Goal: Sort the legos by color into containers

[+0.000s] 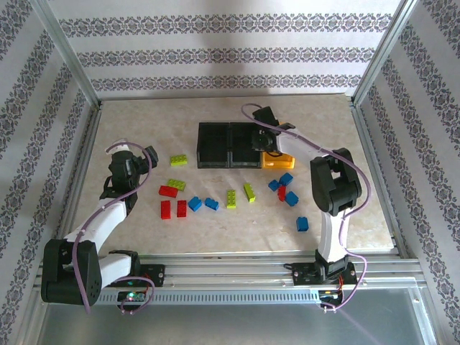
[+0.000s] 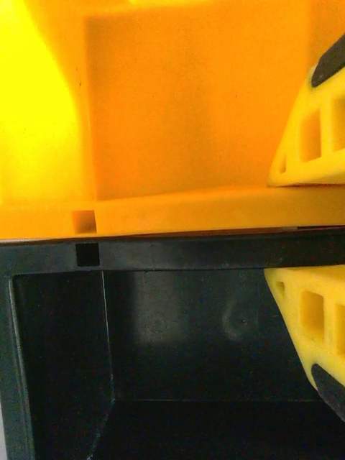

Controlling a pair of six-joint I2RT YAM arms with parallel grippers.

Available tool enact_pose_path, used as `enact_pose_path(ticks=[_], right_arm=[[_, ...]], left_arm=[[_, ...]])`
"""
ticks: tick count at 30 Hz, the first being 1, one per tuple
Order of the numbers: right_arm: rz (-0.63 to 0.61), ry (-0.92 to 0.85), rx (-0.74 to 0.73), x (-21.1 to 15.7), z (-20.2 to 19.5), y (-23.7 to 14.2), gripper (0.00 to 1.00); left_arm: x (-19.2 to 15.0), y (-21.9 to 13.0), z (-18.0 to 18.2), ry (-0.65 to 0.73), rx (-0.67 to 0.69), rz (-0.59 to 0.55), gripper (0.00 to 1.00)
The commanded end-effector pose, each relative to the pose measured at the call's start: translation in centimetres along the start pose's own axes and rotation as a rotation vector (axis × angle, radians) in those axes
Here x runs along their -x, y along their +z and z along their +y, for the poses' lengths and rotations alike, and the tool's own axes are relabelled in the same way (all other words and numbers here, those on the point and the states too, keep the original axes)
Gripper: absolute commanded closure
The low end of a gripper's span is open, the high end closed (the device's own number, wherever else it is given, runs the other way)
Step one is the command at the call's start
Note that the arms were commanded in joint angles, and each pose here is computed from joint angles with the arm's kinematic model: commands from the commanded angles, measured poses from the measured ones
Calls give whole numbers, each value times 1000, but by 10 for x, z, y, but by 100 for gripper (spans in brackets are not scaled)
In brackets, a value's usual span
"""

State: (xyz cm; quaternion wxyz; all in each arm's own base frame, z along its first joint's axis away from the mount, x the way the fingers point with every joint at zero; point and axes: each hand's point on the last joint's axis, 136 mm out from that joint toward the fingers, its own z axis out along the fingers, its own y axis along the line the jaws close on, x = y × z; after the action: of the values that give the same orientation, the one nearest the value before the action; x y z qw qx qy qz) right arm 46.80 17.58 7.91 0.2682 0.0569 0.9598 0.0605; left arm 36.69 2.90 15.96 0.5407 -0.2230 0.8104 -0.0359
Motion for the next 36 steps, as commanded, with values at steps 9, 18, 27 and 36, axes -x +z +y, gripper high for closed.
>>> enact_pose_path(ticks=[9,18,27,36], right_arm=[[33,-4,17,5,15,12,71],[30,6,32,7,17,3,48],[-39,-11,29,27,14,-30,30],[-102,24,7,22,-4,-66,25]], left_arm=[[-7,-3,2,-9,5,39,0],[-11,-9,9,7,36,67,0],[-16,-11,11,-24,53,102,0],[-20,-13,7,-39,39,148,0]])
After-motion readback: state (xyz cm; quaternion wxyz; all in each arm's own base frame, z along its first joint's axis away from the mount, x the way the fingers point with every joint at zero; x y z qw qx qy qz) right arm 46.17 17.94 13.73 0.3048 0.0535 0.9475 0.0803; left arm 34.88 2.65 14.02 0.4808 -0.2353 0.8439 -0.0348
